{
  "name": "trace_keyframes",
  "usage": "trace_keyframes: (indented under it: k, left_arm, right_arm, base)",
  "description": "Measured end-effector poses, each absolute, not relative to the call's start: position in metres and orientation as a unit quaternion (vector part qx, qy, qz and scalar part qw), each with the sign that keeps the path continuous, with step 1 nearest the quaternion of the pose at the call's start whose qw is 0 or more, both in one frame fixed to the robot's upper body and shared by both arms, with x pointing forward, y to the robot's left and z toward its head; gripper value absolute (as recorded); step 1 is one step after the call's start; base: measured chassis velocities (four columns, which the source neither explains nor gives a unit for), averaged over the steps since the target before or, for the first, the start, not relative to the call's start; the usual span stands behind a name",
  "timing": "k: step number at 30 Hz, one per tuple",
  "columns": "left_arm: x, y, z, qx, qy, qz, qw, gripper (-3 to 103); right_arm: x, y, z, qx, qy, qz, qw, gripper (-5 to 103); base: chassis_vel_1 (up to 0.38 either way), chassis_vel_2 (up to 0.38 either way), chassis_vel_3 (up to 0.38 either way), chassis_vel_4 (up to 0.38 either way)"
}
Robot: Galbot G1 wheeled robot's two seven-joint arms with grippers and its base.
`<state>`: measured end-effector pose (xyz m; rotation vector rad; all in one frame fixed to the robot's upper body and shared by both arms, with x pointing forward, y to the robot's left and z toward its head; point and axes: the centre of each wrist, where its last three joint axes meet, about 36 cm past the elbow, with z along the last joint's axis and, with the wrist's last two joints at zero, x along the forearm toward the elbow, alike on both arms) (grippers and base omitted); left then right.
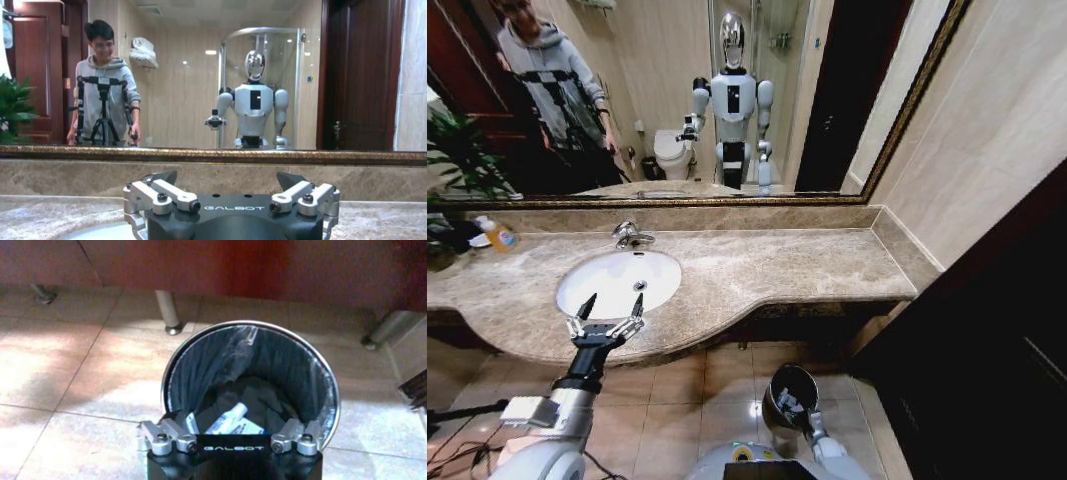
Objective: Pick up the trash from the sink and place it in the trash bin.
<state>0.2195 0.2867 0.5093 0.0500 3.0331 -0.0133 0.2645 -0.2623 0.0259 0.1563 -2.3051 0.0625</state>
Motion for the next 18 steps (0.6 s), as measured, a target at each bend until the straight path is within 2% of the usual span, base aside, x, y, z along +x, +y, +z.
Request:
trace_keyframes:
  k: [3, 4, 10, 15, 18]
  left_arm:
    - [0.219, 0.287, 0.509, 0.016, 0.998, -0.004, 0.054, 100]
    - [0.219, 0.287, 0.509, 0.016, 0.998, -0.004, 0.054, 100]
    - [0.219, 0.287, 0.509, 0.016, 0.998, -0.004, 0.054, 100]
    - [0.219, 0.287, 0.509, 0.016, 0.998, -0.004, 0.054, 100]
    - [0.219, 0.287, 0.509, 0.016, 0.998, -0.004, 0.054, 100]
  right_arm:
    - [0.265, -0.262, 0.028, 0.044, -0.917, 0.022, 0.396, 85]
    - [0.265, -0.261, 0.031, 0.037, -0.919, 0.017, 0.393, 95]
    - [0.273, -0.266, 0.058, 0.032, -0.932, 0.008, 0.361, 100]
    - [0.278, -0.281, 0.114, 0.008, -0.954, -0.01, 0.301, 100]
    - [0.28, -0.295, 0.165, -0.014, -0.971, -0.051, 0.233, 100]
  base:
    - [0.0, 0.0, 0.0, 0.0]
    - [0.0, 0.0, 0.0, 0.0]
    - [0.0, 0.0, 0.0, 0.0]
    - [0.0, 0.0, 0.0, 0.0]
    - [0.0, 0.0, 0.0, 0.0]
